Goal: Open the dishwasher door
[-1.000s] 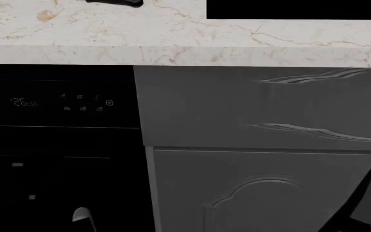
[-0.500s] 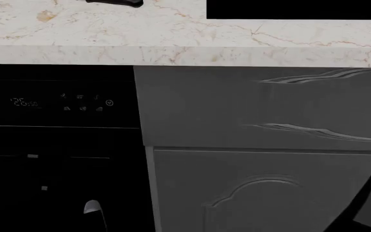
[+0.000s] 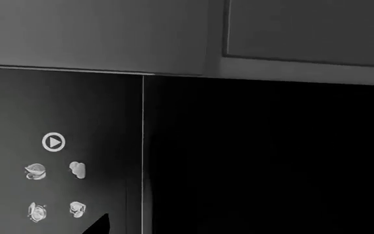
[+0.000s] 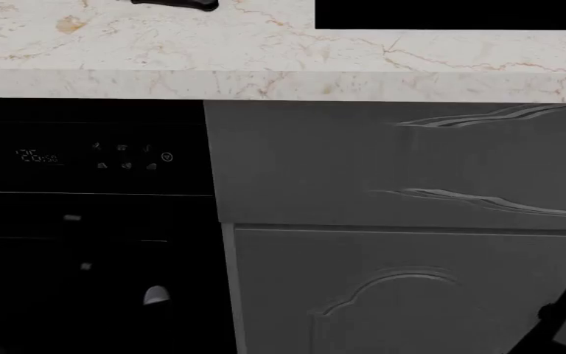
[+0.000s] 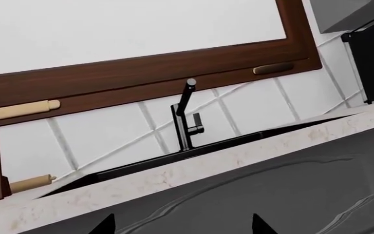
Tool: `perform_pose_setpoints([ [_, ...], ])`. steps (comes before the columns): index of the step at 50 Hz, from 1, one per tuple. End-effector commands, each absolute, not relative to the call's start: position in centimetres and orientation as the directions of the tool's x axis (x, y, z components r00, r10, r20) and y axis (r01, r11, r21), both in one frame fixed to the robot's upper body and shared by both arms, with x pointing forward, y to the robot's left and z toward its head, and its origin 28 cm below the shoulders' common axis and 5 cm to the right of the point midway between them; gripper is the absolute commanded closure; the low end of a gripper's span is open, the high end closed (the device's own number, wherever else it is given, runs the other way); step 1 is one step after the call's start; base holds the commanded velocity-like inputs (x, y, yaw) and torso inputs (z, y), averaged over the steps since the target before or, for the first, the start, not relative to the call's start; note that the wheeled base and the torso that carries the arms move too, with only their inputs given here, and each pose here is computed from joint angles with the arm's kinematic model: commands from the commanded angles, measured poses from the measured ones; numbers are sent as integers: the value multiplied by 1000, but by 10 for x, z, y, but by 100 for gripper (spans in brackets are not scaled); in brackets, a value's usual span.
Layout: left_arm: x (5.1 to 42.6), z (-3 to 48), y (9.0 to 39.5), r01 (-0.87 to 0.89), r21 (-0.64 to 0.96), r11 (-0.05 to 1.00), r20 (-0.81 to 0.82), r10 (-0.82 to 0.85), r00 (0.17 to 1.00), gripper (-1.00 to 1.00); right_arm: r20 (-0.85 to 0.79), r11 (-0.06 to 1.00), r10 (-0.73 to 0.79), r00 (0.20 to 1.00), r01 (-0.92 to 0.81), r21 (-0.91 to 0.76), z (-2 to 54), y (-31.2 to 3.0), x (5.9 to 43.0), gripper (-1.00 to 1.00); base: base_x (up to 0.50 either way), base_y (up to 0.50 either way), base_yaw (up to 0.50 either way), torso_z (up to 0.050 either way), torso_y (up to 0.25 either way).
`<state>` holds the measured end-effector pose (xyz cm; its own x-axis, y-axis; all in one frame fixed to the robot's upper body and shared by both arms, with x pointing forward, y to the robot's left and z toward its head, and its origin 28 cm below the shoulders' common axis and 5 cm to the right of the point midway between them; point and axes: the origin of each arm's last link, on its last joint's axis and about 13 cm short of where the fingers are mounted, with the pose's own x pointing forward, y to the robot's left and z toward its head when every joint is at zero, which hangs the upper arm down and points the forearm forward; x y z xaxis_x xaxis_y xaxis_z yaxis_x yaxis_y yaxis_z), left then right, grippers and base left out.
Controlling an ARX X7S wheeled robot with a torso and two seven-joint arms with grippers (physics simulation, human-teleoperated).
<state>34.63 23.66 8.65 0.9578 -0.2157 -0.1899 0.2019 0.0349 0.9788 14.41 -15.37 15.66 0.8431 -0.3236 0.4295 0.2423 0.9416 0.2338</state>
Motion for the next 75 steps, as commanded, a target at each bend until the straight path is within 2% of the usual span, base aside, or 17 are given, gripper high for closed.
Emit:
perform_pose_setpoints([
  [1, 358, 83, 234, 213, 977, 25, -203, -221, 954, -100, 434, 940, -329, 839, 248, 234, 159, -155, 143, -100, 0, 0, 0, 0, 0],
  [19, 364, 86, 231, 201, 980, 3, -195, -233, 953, -100, 435, 940, -331, 837, 253, 230, 159, -156, 142, -100, 0, 0, 0, 0, 0],
  [20, 364, 86, 230, 193, 981, 5, -186, -237, 953, 100, 435, 940, -331, 838, 252, 230, 159, -156, 142, -100, 0, 0, 0, 0, 0],
  [52, 344, 87, 236, 259, 966, -15, -256, -228, 939, 100, 435, 938, -335, 836, 255, 233, 158, -157, 141, -100, -1, 0, 0, 0, 0],
  [75, 312, 94, 240, 346, 937, 39, -335, -176, 926, 100, 436, 940, -329, 838, 247, 234, 158, -156, 141, -100, -1, 0, 2, 0, 1],
])
